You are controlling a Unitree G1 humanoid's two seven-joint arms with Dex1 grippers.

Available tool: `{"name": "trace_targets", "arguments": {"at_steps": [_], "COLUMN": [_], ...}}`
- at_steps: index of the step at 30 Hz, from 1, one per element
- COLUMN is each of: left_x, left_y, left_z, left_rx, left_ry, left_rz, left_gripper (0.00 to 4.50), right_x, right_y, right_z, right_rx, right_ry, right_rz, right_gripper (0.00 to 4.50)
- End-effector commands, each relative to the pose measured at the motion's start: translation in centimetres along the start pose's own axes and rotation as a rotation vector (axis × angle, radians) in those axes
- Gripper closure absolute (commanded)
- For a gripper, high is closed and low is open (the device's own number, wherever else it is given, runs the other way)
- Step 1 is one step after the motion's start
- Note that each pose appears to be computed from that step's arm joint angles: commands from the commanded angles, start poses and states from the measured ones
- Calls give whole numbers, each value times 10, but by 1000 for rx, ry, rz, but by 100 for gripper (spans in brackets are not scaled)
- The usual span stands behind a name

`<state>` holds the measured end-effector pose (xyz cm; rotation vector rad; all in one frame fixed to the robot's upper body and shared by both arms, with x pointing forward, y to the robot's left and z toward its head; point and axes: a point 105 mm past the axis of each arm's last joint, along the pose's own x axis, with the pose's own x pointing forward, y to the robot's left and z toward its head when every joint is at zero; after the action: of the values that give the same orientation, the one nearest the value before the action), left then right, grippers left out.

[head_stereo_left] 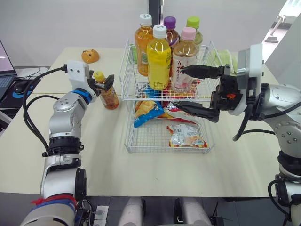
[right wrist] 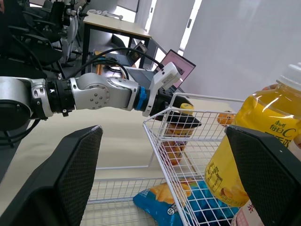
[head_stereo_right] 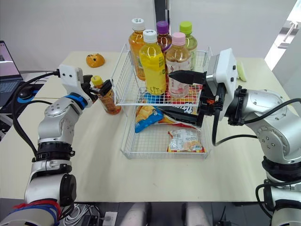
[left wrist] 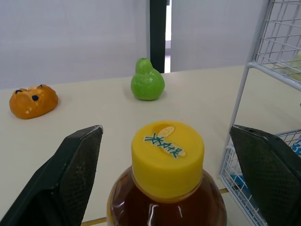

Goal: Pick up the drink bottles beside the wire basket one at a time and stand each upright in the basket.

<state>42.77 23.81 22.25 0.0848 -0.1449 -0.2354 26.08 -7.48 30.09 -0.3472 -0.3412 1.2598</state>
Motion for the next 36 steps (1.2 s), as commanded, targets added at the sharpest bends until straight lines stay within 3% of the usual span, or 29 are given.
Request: {"name": "trace_targets", "arguments": {"at_steps": [1,4,11,20,27,32,36], "left_x": [4,5,6,-13,-52,-83,-94], "left_y": [-2,0,2,24,24,2,-13], "left_z": [14,14,18,31,103,159,189], "left_rx": [32,31,44,43,39,31,39], "left_ry": [-43,-49,-66,-81,-131,-144,-144], "left_rz": [-13,-13,-9,4,-273,-552,-675], "left_gripper": [20,93,313,313,313,313,313], "right_x": [-4,-4,-3,-3,-4,-2,0], "right_y": [1,2,3,1,-4,-6,-6], "right_z": [11,12,12,12,16,16,16], "right_rx": [-44,-42,-35,-37,-33,-34,-36], "right_ry": [-16,-16,-21,-19,-42,-64,-78], "right_rz": [-14,-15,-13,-14,-14,-11,-11], "right_gripper": [0,0,0,0,0,0,0]}}
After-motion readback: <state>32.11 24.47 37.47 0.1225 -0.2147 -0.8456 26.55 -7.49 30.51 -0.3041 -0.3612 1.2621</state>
